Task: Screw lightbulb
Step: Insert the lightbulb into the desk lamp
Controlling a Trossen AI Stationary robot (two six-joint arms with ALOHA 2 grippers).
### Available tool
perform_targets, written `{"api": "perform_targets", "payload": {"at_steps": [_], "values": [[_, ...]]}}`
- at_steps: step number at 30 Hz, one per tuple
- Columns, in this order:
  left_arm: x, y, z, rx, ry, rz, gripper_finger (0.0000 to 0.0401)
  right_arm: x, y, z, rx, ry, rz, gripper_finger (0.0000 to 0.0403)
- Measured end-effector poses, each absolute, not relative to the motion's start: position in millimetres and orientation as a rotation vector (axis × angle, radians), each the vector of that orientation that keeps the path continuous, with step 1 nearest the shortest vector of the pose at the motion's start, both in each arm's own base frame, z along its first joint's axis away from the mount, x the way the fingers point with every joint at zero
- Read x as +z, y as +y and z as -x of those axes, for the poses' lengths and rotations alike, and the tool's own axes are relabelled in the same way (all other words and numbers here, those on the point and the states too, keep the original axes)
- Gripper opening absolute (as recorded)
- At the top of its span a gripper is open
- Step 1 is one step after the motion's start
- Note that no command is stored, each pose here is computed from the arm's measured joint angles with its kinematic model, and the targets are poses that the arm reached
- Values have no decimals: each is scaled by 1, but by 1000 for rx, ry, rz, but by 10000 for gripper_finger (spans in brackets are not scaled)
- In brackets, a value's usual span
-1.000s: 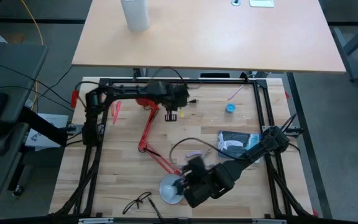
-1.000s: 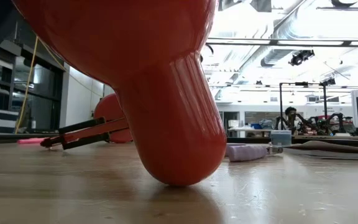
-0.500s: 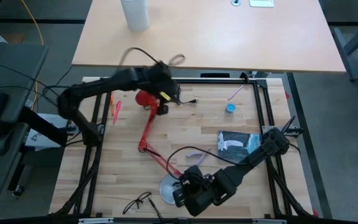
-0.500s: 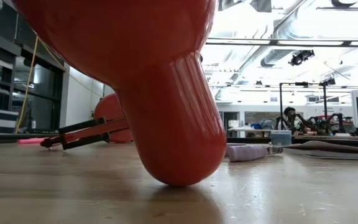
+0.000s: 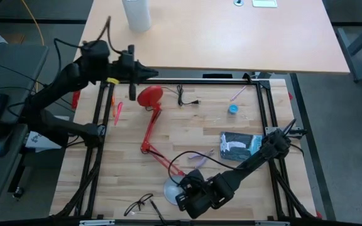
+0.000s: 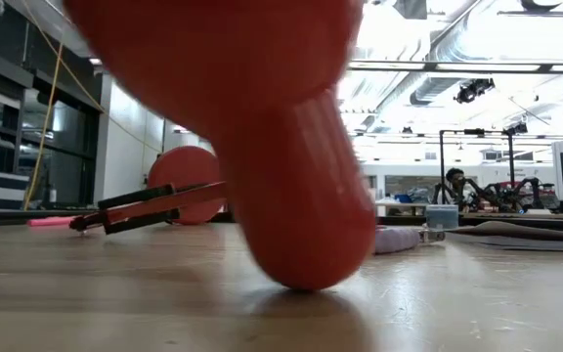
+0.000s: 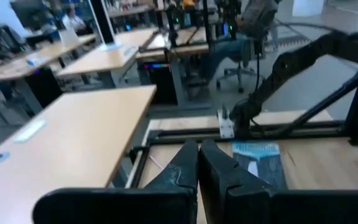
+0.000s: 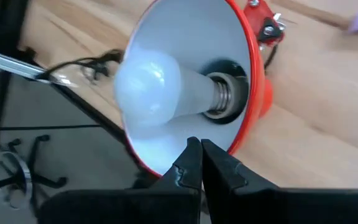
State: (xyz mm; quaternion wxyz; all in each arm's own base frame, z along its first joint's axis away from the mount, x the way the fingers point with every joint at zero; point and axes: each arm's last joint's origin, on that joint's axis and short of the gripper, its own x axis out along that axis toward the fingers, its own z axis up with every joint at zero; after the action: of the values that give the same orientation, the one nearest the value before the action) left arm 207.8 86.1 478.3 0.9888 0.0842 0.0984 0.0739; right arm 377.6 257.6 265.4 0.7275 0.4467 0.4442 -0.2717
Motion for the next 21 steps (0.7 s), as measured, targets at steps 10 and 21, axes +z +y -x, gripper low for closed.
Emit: {"api": "perform_targets", "payload": {"at_steps": [10, 21], "values": [[475, 84, -202, 147, 244, -130, 0, 255, 237, -360, -793, 1200, -819, 0], [470, 80, -202, 92, 288, -62, 0, 257, 220, -354, -879, 1269, -709, 0]]}}
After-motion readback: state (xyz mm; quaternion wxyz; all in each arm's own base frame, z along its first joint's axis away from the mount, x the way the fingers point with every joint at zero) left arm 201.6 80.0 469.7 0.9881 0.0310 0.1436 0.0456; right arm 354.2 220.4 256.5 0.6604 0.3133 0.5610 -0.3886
